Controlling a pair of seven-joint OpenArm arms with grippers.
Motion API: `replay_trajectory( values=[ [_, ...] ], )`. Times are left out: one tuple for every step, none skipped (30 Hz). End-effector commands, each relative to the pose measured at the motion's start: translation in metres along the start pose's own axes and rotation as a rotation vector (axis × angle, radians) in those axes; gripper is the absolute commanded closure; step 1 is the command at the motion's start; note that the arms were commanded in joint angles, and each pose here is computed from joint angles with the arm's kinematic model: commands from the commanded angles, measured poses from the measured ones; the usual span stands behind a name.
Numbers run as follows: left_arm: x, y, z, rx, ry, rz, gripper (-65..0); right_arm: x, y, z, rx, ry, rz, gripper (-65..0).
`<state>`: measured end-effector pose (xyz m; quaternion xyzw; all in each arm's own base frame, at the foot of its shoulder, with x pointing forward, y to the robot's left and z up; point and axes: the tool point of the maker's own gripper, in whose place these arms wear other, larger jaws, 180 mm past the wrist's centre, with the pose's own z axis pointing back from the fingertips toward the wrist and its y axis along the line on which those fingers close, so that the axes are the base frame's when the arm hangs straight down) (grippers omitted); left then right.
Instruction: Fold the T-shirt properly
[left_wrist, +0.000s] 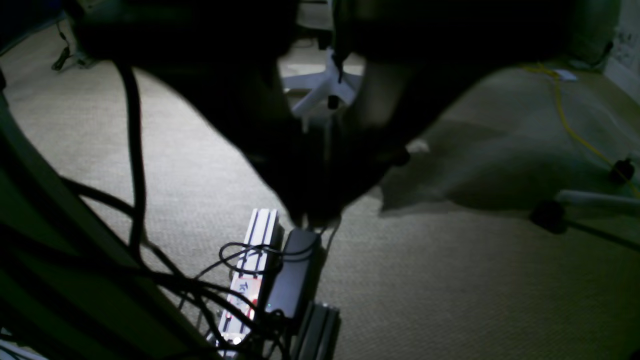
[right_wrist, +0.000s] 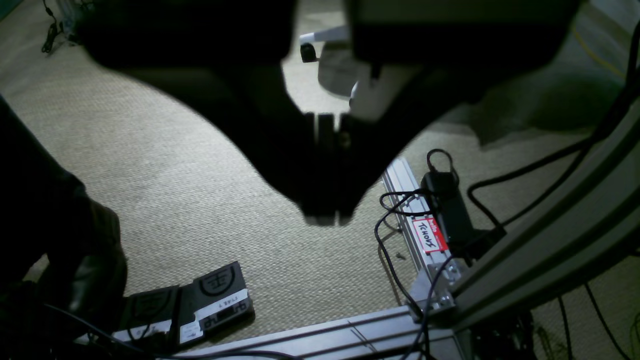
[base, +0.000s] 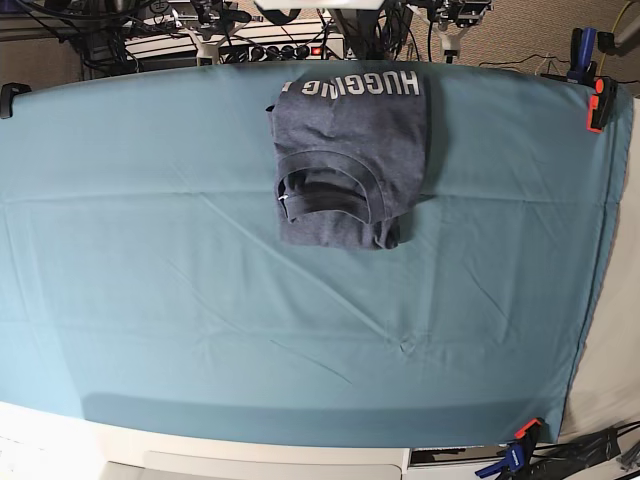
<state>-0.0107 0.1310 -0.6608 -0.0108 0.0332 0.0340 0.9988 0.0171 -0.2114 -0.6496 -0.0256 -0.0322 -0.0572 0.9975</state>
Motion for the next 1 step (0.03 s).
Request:
replay_trajectory(
  values=[
    [0.0, -0.005, 0.0, -0.022, -0.005, -0.003, 0.0, 0.0048, -0.0031, 0.0005, -0.005, -0.019, -0.001, 0.0]
  ],
)
